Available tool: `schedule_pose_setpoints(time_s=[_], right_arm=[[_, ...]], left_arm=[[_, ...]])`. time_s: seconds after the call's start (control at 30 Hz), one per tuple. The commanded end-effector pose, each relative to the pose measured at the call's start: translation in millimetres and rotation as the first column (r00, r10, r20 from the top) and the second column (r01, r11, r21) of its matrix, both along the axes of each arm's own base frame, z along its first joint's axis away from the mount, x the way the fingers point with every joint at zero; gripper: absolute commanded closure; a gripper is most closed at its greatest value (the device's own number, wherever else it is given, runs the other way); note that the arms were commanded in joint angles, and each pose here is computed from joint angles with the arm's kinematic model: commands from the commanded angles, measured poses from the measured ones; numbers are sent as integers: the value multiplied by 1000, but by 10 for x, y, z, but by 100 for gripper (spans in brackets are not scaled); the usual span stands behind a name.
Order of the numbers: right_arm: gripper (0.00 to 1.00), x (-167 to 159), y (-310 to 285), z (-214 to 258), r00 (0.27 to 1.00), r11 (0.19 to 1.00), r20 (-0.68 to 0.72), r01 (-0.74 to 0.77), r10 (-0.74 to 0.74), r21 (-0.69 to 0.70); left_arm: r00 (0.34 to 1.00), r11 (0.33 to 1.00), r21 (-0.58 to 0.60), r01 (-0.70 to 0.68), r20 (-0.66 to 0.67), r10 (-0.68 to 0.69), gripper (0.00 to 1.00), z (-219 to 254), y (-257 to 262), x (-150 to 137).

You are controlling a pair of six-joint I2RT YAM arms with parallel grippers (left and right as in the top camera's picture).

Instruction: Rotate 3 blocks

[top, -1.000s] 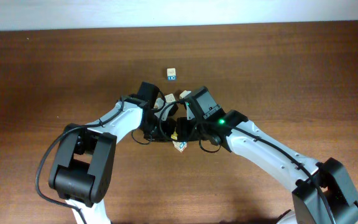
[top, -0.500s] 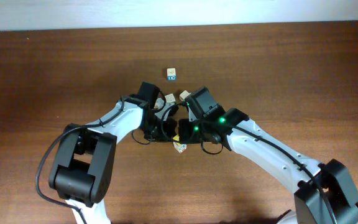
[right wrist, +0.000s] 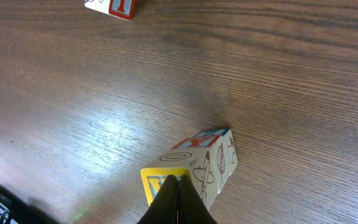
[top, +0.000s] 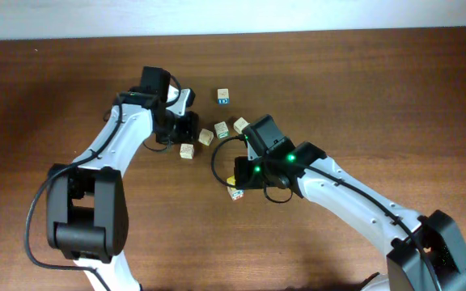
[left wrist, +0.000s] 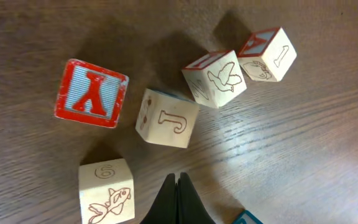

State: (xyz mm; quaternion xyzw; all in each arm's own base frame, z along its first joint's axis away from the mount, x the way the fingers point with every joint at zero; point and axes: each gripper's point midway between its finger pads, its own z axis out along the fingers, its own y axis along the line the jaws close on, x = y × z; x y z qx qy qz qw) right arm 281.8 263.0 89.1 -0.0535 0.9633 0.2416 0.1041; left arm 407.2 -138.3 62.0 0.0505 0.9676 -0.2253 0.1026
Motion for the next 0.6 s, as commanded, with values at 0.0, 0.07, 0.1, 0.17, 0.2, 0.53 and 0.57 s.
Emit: schedule_pose_setpoints(time_s=[0.0, 0.07, 0.1, 0.17, 0.2, 0.53, 0.57], right_arm=[[93, -81, -26, -6, 1000, 1000, 3, -11, 11, -11], [91, -45, 1, 80, 999, 1000, 31, -26, 26, 0], [89, -24, 17, 132, 999, 1000, 43, -27, 27, 8], [80, 38, 56, 350, 993, 998, 105, -58, 55, 26], [75, 71, 75, 503, 987, 997, 143, -74, 68, 36], [51, 146, -941, 2360, 806, 983, 581, 175, -113, -53], [36, 60, -1214, 2570, 756, 967, 632, 250, -168, -43]], left_arm=[[998, 1000, -2, -4, 64, 4, 100, 214, 18, 123], [997, 1000, -3, -4, 77, 4, 100, 258, 14, 161], [996, 1000, 3, -7, 88, 6, 100, 287, 23, 191], [990, 999, 31, -26, 140, 22, 100, 517, 86, 313], [986, 999, 26, -32, 167, 27, 100, 645, 99, 362], [748, 925, 11, -379, 593, 300, 75, 2804, 1477, -38], [727, 915, 5, -403, 610, 317, 1, 2948, 1550, -222]])
